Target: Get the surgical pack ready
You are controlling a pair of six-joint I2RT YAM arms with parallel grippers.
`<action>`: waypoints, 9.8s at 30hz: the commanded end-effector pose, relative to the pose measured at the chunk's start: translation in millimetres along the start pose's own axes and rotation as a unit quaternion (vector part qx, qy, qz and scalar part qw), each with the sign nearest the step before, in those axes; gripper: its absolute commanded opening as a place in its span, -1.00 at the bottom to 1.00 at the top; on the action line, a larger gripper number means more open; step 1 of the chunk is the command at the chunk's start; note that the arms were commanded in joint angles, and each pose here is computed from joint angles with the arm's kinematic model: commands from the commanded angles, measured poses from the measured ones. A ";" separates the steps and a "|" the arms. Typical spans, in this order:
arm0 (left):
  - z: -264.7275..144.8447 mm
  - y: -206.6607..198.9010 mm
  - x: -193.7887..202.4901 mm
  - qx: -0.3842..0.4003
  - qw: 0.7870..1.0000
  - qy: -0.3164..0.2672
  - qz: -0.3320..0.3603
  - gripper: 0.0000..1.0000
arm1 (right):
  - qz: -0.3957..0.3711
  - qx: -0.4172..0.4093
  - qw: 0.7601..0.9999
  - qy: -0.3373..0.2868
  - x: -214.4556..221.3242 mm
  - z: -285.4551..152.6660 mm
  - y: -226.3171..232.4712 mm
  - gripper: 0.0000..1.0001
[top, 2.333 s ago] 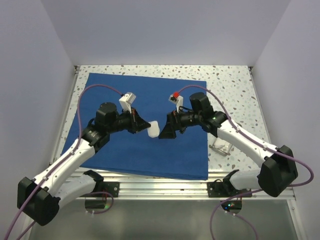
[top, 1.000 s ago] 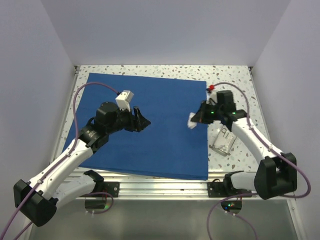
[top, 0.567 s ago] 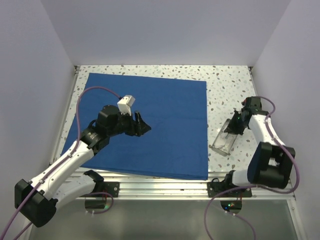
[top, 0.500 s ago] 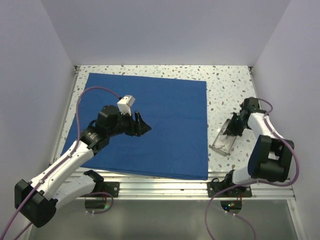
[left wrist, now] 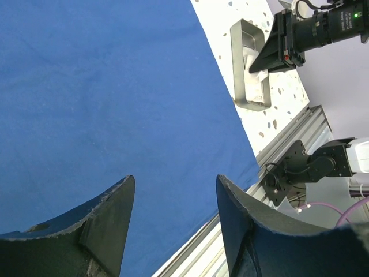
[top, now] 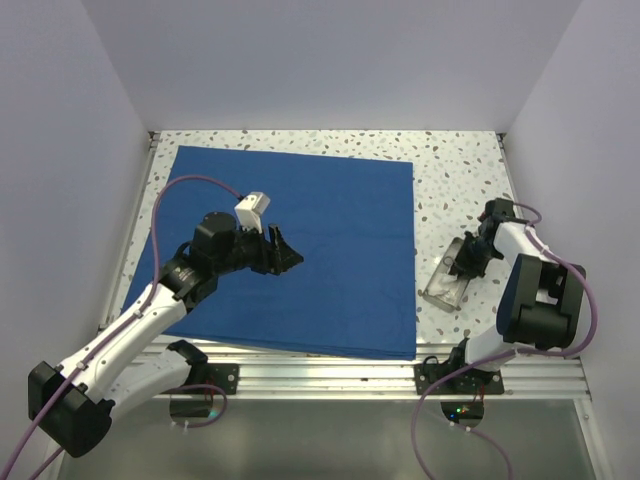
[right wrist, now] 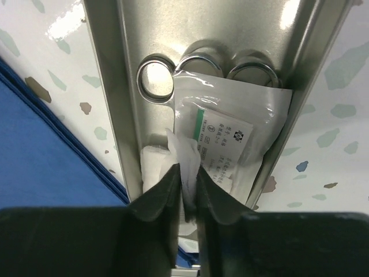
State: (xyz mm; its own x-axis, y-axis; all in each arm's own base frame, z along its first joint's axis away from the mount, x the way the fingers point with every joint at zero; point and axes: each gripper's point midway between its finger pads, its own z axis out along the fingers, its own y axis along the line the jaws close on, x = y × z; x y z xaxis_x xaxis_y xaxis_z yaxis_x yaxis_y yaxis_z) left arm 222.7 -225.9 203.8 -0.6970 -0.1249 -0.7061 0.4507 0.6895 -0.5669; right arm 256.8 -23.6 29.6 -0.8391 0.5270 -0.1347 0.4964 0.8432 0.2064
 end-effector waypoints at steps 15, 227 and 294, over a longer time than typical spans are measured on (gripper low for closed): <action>3.7 -3.5 -2.0 0.016 1.000 -0.007 -0.002 0.23 | -0.001 0.015 0.995 -0.097 -18.0 -63.0 2.9 -0.01; 5.2 205.0 -40.7 -0.370 0.915 0.124 -0.102 -0.06 | -0.173 -0.006 0.985 0.000 31.1 -38.0 206.5 0.97; 22.8 196.5 -32.3 -0.327 0.915 0.155 -0.180 -0.46 | 0.010 -0.041 0.973 0.228 183.9 -30.9 54.8 0.97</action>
State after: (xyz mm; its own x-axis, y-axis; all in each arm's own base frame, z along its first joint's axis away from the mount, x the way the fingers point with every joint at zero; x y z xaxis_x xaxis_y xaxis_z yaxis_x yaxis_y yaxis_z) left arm 339.6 -94.1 82.6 -0.9274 -0.2858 -0.2413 -0.2370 0.9481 -0.2120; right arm 122.4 108.2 43.3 -0.8517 0.4035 0.3343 0.4875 0.8441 0.2232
